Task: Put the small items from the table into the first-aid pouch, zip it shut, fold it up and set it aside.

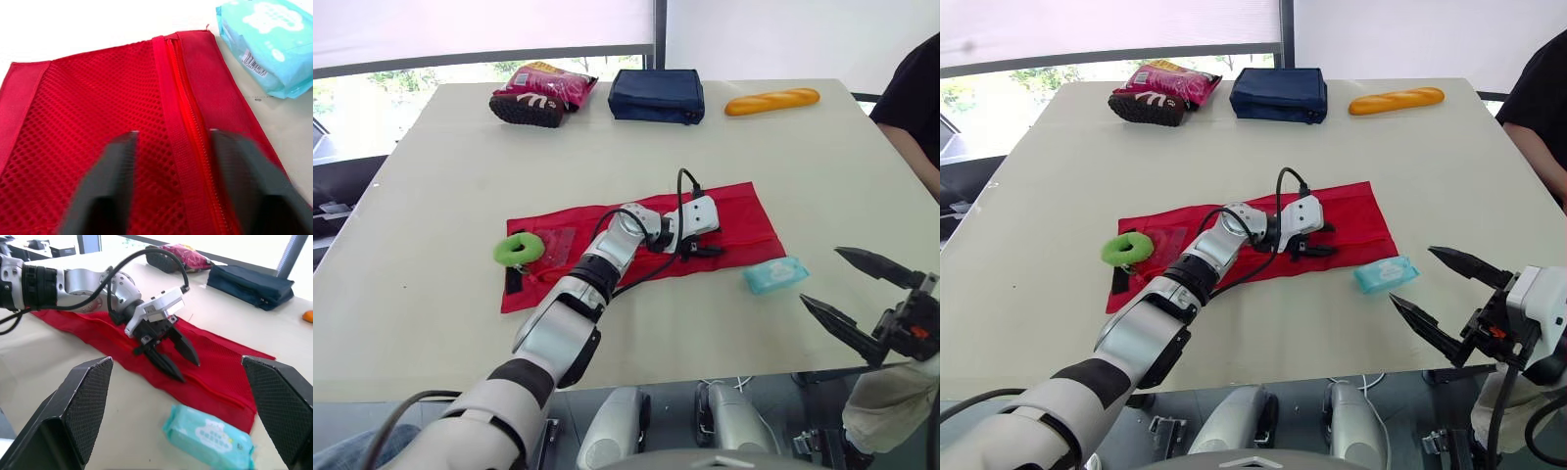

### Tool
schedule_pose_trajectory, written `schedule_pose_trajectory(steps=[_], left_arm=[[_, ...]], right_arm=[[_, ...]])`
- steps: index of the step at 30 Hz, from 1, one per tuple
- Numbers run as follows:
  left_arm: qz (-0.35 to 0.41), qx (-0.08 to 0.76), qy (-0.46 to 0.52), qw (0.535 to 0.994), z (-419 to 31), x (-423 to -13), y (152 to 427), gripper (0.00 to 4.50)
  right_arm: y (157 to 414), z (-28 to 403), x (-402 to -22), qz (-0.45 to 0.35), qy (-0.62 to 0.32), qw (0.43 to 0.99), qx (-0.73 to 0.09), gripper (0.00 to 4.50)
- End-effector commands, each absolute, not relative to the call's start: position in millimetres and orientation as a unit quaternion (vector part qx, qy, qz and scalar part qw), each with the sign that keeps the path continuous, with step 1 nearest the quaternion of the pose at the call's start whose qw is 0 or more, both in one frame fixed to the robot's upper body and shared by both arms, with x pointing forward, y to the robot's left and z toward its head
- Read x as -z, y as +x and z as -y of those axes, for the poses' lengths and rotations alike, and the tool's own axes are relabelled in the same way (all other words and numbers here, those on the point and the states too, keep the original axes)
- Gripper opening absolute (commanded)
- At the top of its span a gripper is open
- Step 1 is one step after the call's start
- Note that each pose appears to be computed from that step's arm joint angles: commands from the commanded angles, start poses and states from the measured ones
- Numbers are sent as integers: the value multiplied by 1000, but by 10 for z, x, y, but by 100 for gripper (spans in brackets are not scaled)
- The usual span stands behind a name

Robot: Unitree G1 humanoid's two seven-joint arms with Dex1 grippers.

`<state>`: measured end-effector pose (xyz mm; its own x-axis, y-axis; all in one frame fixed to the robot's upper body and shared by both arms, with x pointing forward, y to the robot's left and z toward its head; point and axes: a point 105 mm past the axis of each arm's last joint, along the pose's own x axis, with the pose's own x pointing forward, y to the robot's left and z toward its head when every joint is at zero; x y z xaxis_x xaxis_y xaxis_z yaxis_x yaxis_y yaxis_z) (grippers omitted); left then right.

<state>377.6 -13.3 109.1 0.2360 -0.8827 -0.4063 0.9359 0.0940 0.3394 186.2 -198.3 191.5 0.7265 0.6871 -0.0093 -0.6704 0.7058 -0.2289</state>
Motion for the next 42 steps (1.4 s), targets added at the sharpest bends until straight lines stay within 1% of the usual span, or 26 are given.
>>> schedule_pose_trajectory(steps=[1, 2, 10, 13, 19, 23, 27, 31, 35, 37, 42], left_arm=[[-43, 610, 257, 748, 126, -1126, 3783, 26], [-41, 612, 255, 747, 135, -1138, 3775, 7], [-37, 622, 258, 738, 59, -1176, 3723, 7], [-33, 638, 261, 724, -2, -1196, 3654, 7], [-51, 672, 273, 687, -211, -1149, 3479, 7], [-61, 690, 276, 666, -306, -1137, 3361, 7], [-70, 705, 281, 647, -414, -1143, 3268, 7], [-73, 709, 286, 641, -489, -1148, 3235, 7], [-70, 700, 292, 648, -535, -1164, 3261, 7], [-69, 694, 292, 655, -562, -1181, 3285, 7], [-56, 686, 283, 668, -545, -1242, 3309, 7]], right_arm=[[1832, 2014, -1986, 47, -129, 923, -360, 450], [1831, 2012, -1981, 46, -130, 922, -361, 450], [1824, 2006, -1982, 47, -130, 923, -358, 450], [1810, 1993, -1963, 44, -128, 924, -359, 450], [1780, 1975, -1916, 32, -125, 922, -364, 450], [1763, 1980, -1848, 10, -134, 919, -372, 450], [1789, 2086, -1732, -29, -169, 915, -364, 450], [1795, 2201, -1647, -65, -195, 903, -378, 450], [1813, 2278, -1646, -76, -184, 902, -383, 450], [1869, 2329, -1602, -87, -190, 911, -355, 450], [1990, 2103, -1502, -82, -124, 953, -264, 450]])
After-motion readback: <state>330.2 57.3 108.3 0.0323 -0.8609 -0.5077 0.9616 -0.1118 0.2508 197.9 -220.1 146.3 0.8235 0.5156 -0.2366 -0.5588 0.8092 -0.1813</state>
